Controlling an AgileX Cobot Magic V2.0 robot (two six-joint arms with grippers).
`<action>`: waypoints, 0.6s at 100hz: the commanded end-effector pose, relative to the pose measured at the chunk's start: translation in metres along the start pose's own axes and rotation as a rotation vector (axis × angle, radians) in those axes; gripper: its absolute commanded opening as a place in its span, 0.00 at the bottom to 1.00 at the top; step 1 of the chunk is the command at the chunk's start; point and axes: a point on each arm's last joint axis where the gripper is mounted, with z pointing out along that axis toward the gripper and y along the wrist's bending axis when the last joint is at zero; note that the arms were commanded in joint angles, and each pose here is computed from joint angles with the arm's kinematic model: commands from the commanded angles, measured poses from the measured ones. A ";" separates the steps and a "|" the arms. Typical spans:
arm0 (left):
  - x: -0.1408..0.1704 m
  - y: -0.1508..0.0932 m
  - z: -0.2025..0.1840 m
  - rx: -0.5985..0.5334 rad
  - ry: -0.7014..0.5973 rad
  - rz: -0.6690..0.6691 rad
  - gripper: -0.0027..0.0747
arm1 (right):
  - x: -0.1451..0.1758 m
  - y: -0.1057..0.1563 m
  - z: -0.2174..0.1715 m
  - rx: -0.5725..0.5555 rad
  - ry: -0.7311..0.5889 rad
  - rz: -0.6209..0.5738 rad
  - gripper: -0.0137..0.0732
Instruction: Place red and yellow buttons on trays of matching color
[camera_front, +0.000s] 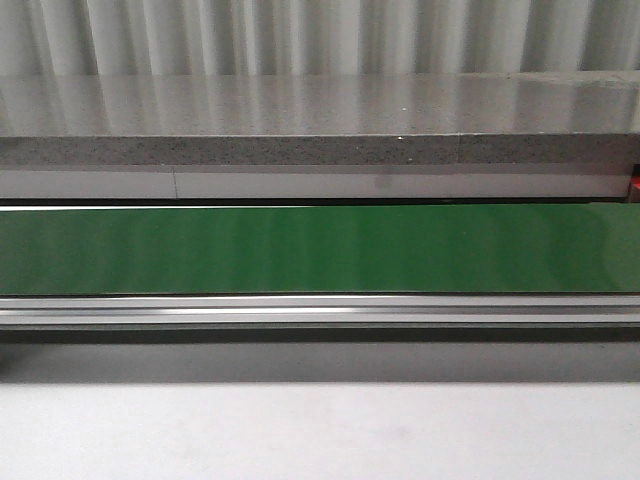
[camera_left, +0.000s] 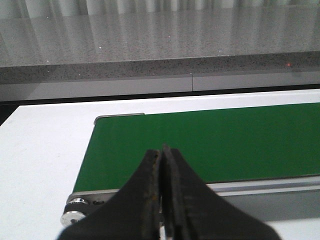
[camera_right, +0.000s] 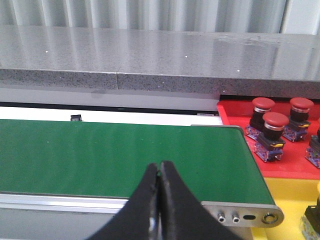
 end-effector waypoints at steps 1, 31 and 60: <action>-0.006 0.000 -0.003 0.006 -0.134 -0.013 0.01 | -0.007 0.000 -0.001 -0.002 -0.094 -0.008 0.08; 0.019 0.000 -0.003 0.005 -0.155 -0.013 0.01 | -0.007 0.000 -0.001 -0.002 -0.094 -0.008 0.08; 0.018 0.000 -0.003 0.004 -0.162 -0.013 0.01 | -0.007 0.000 -0.001 -0.002 -0.093 -0.008 0.08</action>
